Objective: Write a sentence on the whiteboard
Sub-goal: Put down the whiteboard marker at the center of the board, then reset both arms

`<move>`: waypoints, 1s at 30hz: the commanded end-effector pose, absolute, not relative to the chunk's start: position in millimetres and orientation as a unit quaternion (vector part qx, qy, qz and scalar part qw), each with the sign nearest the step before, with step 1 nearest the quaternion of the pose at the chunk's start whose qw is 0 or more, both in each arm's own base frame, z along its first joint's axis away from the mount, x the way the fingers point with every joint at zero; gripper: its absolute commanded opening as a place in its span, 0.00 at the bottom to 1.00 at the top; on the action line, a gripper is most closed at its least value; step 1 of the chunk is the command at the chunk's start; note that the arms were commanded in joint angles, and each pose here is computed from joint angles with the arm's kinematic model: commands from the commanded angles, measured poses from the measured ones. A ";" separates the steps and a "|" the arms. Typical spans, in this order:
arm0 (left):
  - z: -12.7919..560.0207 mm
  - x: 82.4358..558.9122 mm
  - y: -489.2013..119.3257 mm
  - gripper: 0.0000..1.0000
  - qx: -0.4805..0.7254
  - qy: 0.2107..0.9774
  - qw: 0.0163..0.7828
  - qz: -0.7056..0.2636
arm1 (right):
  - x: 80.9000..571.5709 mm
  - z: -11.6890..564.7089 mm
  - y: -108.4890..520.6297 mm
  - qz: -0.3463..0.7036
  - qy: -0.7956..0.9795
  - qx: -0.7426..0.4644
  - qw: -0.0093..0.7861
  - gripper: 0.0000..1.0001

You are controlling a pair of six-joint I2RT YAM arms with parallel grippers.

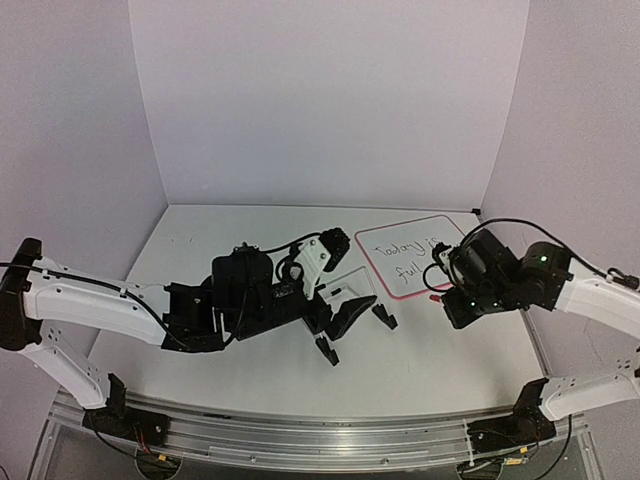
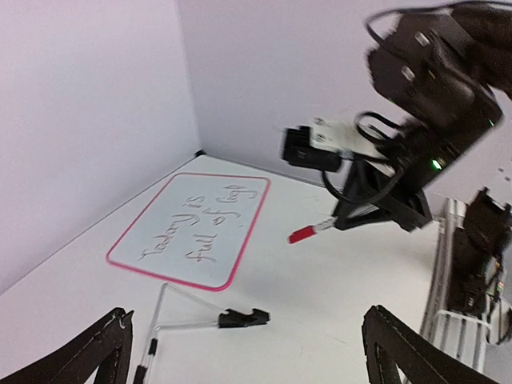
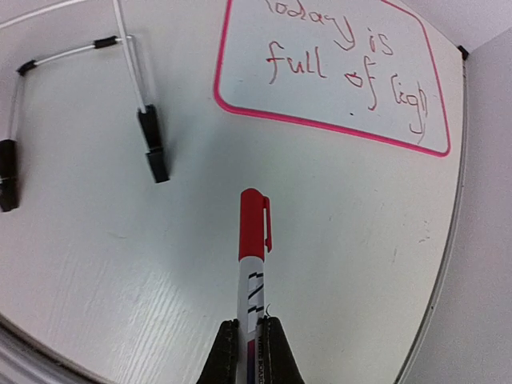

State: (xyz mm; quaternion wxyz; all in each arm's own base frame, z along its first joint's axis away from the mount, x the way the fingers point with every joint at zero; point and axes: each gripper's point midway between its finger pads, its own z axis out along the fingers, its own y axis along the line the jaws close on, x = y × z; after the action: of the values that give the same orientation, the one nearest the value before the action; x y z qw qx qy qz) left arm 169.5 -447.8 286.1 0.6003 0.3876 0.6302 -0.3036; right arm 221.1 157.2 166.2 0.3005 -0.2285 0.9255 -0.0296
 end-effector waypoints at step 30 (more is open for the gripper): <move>214.8 277.2 -288.9 1.00 -0.093 0.840 0.507 -0.173 | 240.1 89.8 144.0 -0.039 0.939 -0.068 0.334 0.86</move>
State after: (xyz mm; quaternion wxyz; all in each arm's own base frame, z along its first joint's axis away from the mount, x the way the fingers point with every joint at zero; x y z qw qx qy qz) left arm 254.0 -312.2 215.6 0.5435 -0.0401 0.8225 -0.1628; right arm 235.5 140.7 48.8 0.3403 -0.0850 0.9355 -0.0427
